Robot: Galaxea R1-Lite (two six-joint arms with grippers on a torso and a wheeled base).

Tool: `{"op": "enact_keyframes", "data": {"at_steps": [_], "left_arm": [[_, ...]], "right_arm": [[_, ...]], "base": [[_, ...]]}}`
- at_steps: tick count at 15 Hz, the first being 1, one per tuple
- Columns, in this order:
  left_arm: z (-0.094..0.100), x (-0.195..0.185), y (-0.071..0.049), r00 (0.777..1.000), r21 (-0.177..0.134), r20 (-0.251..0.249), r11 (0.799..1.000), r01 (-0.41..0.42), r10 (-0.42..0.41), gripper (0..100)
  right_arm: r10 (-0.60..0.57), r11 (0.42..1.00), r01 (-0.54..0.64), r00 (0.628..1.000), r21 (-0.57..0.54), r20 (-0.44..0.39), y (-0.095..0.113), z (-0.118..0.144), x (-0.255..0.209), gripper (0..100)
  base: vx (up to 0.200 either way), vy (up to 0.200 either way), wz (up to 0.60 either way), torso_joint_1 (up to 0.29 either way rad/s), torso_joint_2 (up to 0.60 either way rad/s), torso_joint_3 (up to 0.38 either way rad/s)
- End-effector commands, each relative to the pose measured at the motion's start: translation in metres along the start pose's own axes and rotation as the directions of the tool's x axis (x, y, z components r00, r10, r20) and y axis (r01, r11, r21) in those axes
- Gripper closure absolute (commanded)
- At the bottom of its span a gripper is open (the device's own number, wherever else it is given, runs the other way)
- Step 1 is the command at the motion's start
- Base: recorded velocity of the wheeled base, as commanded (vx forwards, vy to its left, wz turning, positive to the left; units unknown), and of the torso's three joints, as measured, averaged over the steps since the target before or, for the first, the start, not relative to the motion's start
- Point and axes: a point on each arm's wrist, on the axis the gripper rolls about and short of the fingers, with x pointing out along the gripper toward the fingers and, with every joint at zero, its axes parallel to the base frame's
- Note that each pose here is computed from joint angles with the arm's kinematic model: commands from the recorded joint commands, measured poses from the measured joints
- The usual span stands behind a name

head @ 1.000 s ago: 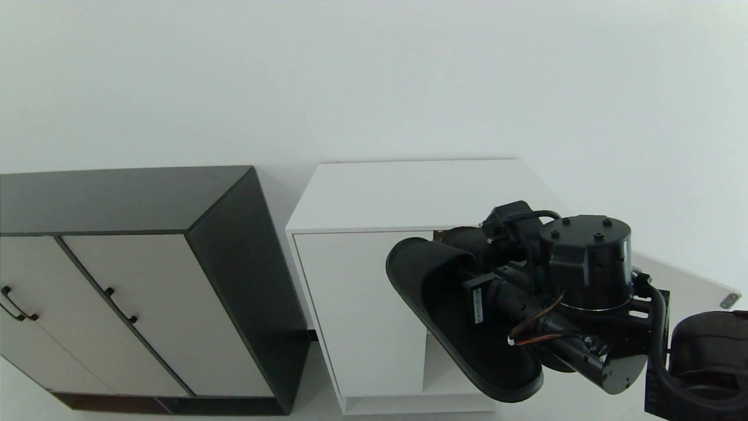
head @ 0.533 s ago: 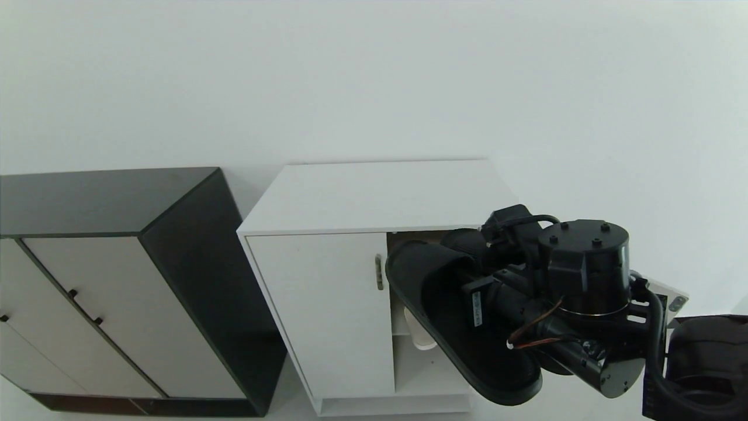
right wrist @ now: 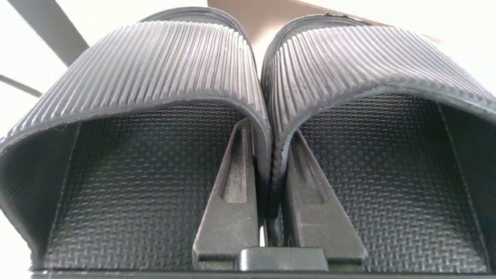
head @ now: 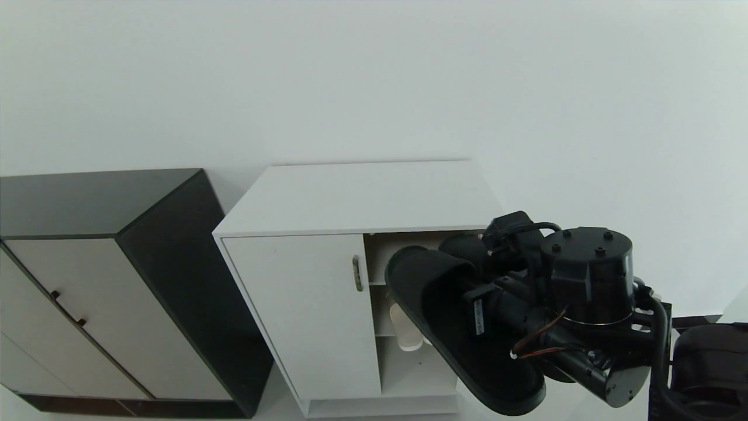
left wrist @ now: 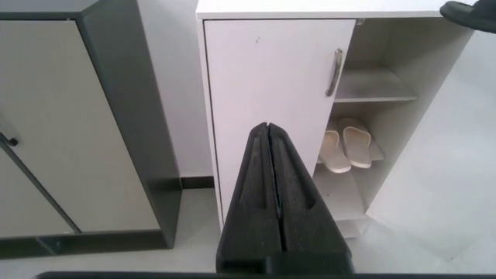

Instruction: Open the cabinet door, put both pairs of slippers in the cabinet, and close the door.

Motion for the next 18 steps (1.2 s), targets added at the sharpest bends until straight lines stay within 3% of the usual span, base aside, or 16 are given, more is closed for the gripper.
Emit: {"op": "enact_keyframes", "data": {"at_steps": [1, 14, 18], "left_arm": [[0.0000, 0.0000, 0.0000, 1.000, -0.001, 0.000, 1.000, 0.000, 0.000, 100], [0.0000, 0.0000, 0.0000, 1.000, -0.001, 0.000, 1.000, 0.000, 0.000, 100], [0.0000, 0.0000, 0.0000, 1.000, -0.001, 0.000, 1.000, 0.000, 0.000, 100]], "right_arm": [[0.003, 1.000, -0.003, 1.000, -0.001, 0.000, 0.0005, -0.0005, -0.0007, 100], [-0.009, 1.000, 0.010, 1.000, -0.030, 0.027, -0.0024, -0.0065, 0.0014, 100], [-0.010, 0.999, 0.010, 1.000, -0.031, 0.024, -0.0026, -0.0073, 0.0012, 100]], "base": [[0.000, 0.000, 0.00, 0.000, 0.00, 0.000], [0.000, 0.000, 0.00, 0.000, 0.00, 0.000], [0.000, 0.000, 0.00, -0.155, 0.36, 0.210]]}}
